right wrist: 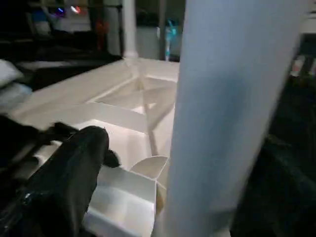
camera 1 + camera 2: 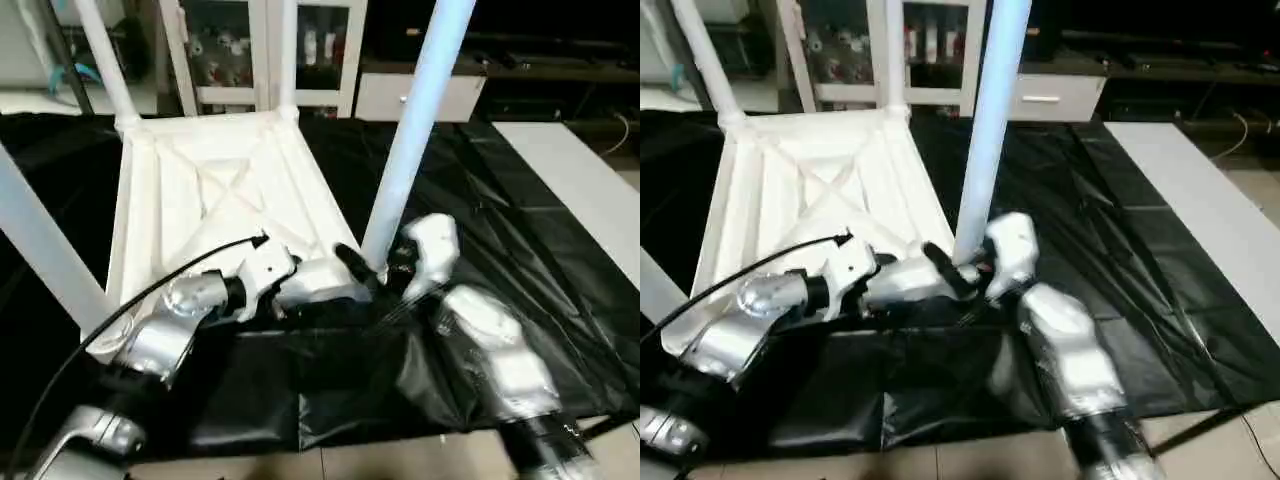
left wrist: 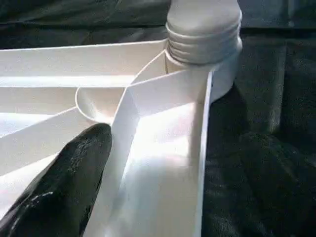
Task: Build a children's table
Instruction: Rotate table base
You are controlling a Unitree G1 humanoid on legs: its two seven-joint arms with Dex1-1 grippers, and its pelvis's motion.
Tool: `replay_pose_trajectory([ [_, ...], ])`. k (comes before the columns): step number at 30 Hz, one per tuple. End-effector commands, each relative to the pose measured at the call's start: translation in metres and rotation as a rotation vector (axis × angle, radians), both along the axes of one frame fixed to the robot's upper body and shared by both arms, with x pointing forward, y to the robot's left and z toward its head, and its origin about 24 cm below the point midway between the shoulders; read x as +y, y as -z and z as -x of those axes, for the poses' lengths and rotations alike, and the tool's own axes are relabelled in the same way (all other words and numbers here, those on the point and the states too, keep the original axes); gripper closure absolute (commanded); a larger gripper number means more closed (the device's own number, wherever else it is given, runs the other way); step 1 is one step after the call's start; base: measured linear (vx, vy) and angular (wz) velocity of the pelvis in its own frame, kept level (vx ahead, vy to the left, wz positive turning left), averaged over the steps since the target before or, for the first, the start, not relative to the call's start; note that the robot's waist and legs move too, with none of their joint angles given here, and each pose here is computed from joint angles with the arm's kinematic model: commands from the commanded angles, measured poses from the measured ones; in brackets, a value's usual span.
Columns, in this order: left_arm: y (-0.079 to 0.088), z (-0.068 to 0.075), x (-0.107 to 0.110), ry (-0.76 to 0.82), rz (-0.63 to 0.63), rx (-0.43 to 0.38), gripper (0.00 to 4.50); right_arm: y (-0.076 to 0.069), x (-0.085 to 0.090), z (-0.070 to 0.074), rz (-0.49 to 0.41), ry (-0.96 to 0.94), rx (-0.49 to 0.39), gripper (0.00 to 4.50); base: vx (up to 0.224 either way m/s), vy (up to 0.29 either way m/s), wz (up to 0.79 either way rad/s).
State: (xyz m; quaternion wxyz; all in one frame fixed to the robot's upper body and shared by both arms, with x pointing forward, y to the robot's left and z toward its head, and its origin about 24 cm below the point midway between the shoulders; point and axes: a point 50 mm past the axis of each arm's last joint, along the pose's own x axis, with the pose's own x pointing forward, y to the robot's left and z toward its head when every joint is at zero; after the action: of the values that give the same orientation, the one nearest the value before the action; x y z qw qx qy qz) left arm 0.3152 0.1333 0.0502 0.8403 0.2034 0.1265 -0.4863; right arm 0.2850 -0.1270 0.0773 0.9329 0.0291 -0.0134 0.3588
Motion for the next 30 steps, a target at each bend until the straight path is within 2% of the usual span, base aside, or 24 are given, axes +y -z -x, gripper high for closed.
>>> replay_pose_trajectory([
  [1, 0.000, -0.001, -0.005, 0.025, 0.030, 0.032, 0.00, -0.016, -0.011, 0.011, -0.040, -0.039, -0.042, 0.03, 0.000, 0.000, 0.00],
  [6, 0.002, 0.000, -0.017, 0.117, 0.047, 0.085, 0.54, -0.024, -0.034, 0.025, -0.022, -0.029, -0.043, 0.00, 0.000, 0.000, 0.00],
  [9, 0.003, 0.001, -0.020, 0.166, 0.033, 0.138, 0.79, -0.027, -0.054, 0.034, 0.016, -0.013, -0.020, 0.00, 0.000, 0.000, 0.00],
  [11, 0.003, 0.000, -0.020, 0.170, 0.032, 0.150, 0.89, -0.028, -0.058, 0.036, 0.021, -0.009, -0.014, 0.00, 0.000, 0.000, 0.00],
  [13, 0.002, -0.001, -0.019, 0.174, 0.022, 0.147, 1.19, -0.028, -0.062, 0.037, 0.034, -0.004, -0.009, 0.00, 0.000, 0.000, 0.00],
  [16, -0.002, -0.008, -0.015, 0.161, -0.026, 0.130, 1.34, -0.025, -0.076, 0.044, 0.094, -0.013, 0.032, 0.00, 0.000, 0.000, 0.00],
  [17, -0.001, -0.009, -0.013, 0.159, -0.048, 0.126, 1.34, -0.023, -0.078, 0.046, 0.109, -0.022, 0.045, 0.00, 0.000, 0.000, 0.00],
  [19, -0.002, -0.012, -0.009, 0.146, -0.073, 0.133, 1.67, -0.020, -0.081, 0.050, 0.135, -0.042, 0.068, 0.00, 0.000, 0.000, 0.00],
  [21, -0.003, -0.012, -0.007, 0.140, -0.076, 0.139, 1.74, -0.019, -0.083, 0.051, 0.143, -0.049, 0.076, 0.00, 0.000, 0.000, 0.00],
  [22, -0.004, -0.013, -0.005, 0.133, -0.077, 0.143, 1.96, -0.019, -0.083, 0.051, 0.144, -0.047, 0.078, 0.00, 0.000, 0.000, 0.00],
  [27, -0.003, -0.011, -0.003, 0.143, -0.106, 0.162, 2.29, -0.017, -0.082, 0.050, 0.152, -0.049, 0.083, 0.00, 0.000, 0.000, 0.00],
  [28, -0.001, -0.010, -0.002, 0.151, -0.131, 0.168, 2.51, -0.017, -0.081, 0.049, 0.155, -0.051, 0.082, 0.00, 0.000, 0.000, 0.00],
  [30, -0.001, -0.009, -0.002, 0.156, -0.136, 0.171, 2.56, -0.017, -0.081, 0.049, 0.156, -0.053, 0.081, 0.00, 0.000, 0.000, 0.00],
])
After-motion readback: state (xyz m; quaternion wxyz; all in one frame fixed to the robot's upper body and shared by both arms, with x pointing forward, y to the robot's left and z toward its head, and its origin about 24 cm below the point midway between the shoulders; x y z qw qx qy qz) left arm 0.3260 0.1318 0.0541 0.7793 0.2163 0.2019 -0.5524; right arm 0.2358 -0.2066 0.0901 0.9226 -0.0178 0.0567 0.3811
